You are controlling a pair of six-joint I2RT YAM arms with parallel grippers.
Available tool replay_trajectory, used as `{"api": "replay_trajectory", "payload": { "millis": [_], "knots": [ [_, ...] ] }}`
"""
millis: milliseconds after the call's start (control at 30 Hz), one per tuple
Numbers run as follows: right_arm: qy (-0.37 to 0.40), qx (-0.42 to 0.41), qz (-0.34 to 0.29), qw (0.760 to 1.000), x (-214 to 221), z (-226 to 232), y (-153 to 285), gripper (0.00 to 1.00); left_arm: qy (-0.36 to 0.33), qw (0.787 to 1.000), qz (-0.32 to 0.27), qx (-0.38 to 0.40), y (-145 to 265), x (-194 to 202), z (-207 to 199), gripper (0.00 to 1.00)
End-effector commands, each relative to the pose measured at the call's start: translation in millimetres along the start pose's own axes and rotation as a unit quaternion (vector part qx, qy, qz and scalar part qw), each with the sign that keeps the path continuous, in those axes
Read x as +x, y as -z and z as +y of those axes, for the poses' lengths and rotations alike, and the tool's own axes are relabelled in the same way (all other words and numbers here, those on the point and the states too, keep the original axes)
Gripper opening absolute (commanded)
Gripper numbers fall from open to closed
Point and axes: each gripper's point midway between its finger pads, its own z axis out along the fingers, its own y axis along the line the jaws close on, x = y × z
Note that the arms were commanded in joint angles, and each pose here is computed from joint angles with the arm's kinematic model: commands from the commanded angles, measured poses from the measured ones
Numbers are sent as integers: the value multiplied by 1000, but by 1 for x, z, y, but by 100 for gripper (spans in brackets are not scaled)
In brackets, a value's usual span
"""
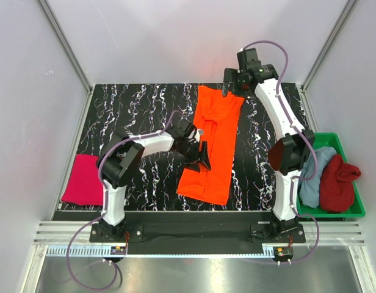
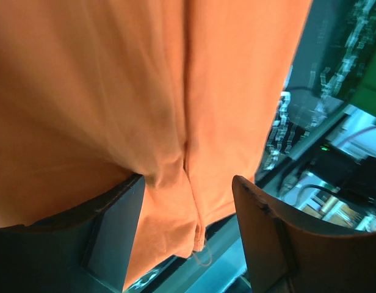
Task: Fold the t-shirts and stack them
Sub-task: Fold the tshirt
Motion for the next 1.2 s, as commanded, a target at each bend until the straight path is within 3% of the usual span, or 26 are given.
{"api": "replay_trajectory", "payload": {
  "millis": [0, 200, 433, 500, 633, 667, 833, 967, 1100, 1167],
  "knots": [
    [-6, 17, 25, 1000, 18, -4, 0, 100, 11, 1000, 21, 9, -27, 13, -2, 67],
    [-12, 18, 25, 999, 15, -7, -14, 100, -8, 999, 9, 42, -32, 17, -40, 66],
    [-36, 13, 70, 997, 45, -29, -1, 100, -71, 995, -63, 37, 48, 11, -67, 66],
    [-24, 17, 100, 995, 73, -37, 1, 100, -84, 993, -75, 47, 72, 19, -78, 67],
    [-38, -24, 134, 990, 122, -36, 37, 98, -75, 993, -82, 37, 93, 40, -65, 66],
    [-56, -38, 181, 981, 159, -35, 37, 97, -68, 994, -83, 35, 95, 44, -60, 65],
    [-115, -67, 223, 966, 230, -35, 68, 88, -17, 999, -36, 22, 78, 70, -22, 63],
    [-176, -57, 283, 941, 301, -43, 76, 79, 15, 999, -33, 11, 65, 78, -2, 61],
    [-216, -52, 292, 930, 335, -47, 84, 69, 59, 998, -22, 11, 53, 89, 9, 61],
    [-228, -52, 299, 925, 350, -49, 89, 68, 75, 997, -30, 16, 50, 88, 8, 61]
  ]
}}
